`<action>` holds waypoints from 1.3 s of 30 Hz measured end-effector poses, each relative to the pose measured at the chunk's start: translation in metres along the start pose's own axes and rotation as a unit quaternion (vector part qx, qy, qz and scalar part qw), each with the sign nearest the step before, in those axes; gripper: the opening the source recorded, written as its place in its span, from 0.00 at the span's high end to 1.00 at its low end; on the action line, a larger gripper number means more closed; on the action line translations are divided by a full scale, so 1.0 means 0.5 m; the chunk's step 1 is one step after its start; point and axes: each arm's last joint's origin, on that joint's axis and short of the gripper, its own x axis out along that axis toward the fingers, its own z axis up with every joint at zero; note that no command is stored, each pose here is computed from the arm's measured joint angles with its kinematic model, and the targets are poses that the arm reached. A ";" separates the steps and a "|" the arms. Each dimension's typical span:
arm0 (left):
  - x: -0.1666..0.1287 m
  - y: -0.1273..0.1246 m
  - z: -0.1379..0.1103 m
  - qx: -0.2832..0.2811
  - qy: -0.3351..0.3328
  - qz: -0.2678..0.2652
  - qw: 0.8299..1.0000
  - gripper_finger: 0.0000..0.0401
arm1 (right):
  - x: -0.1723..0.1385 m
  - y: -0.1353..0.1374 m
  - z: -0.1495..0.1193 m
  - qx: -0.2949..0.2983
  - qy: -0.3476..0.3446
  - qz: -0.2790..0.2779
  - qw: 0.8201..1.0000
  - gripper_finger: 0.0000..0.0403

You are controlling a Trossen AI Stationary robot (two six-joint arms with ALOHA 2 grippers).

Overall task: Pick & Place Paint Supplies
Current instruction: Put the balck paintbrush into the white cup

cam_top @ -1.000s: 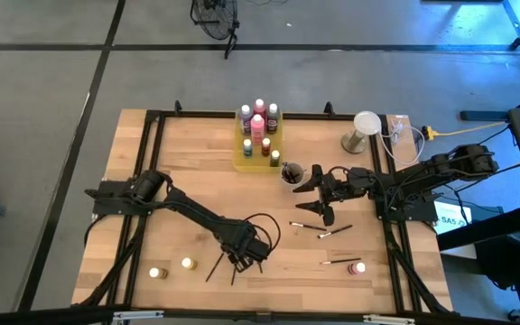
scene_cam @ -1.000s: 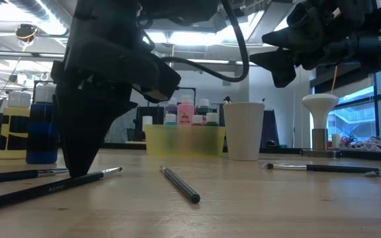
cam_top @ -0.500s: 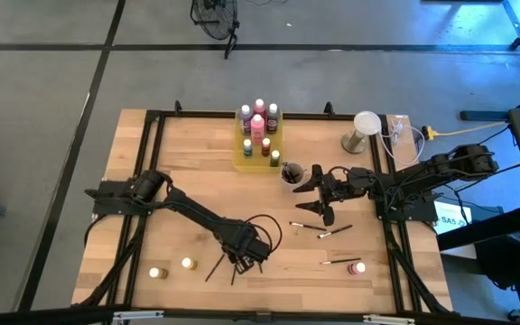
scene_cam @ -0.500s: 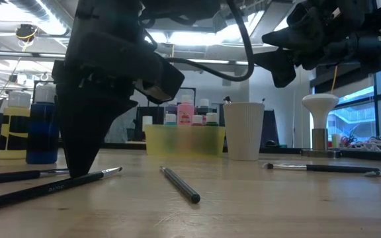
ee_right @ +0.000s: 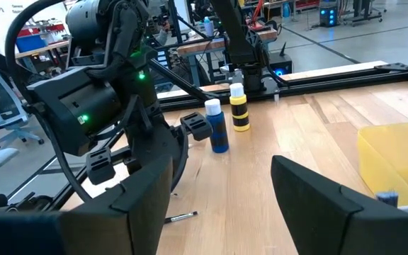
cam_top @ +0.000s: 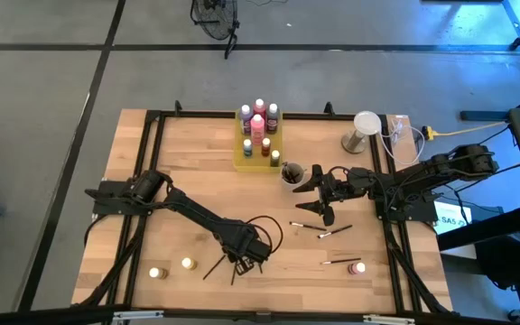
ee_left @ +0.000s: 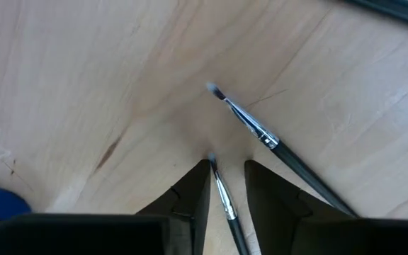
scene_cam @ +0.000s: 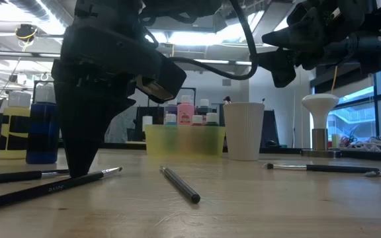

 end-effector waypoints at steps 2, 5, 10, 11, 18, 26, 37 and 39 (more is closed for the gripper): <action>0.000 0.000 0.000 0.005 -0.003 0.001 1.000 0.81 | 0.000 0.000 0.000 0.000 0.000 0.000 1.000 0.40; -0.001 0.001 0.003 0.012 -0.004 0.001 1.000 0.84 | 0.000 0.000 0.000 0.000 0.000 0.000 1.000 0.40; -0.001 0.002 0.005 0.023 -0.004 0.000 1.000 0.91 | 0.000 0.000 0.000 0.000 0.000 0.000 1.000 0.40; -0.001 0.002 0.005 0.027 -0.005 0.000 1.000 0.93 | 0.000 0.000 0.000 0.000 0.000 0.000 1.000 0.40; 0.000 0.003 0.009 0.075 -0.016 0.003 0.997 0.99 | 0.000 0.000 0.000 0.000 0.000 0.000 1.000 0.40; 0.000 0.003 0.011 0.080 -0.025 0.007 0.996 0.99 | 0.000 0.000 0.000 0.000 0.000 -0.001 1.000 0.40; -0.020 -0.005 0.030 0.094 -0.087 0.032 0.991 1.00 | 0.000 0.000 0.000 0.000 0.000 -0.002 1.000 0.40; -0.022 -0.008 0.029 0.097 -0.086 0.028 0.991 1.00 | 0.000 0.000 0.000 0.000 0.000 -0.002 1.000 0.40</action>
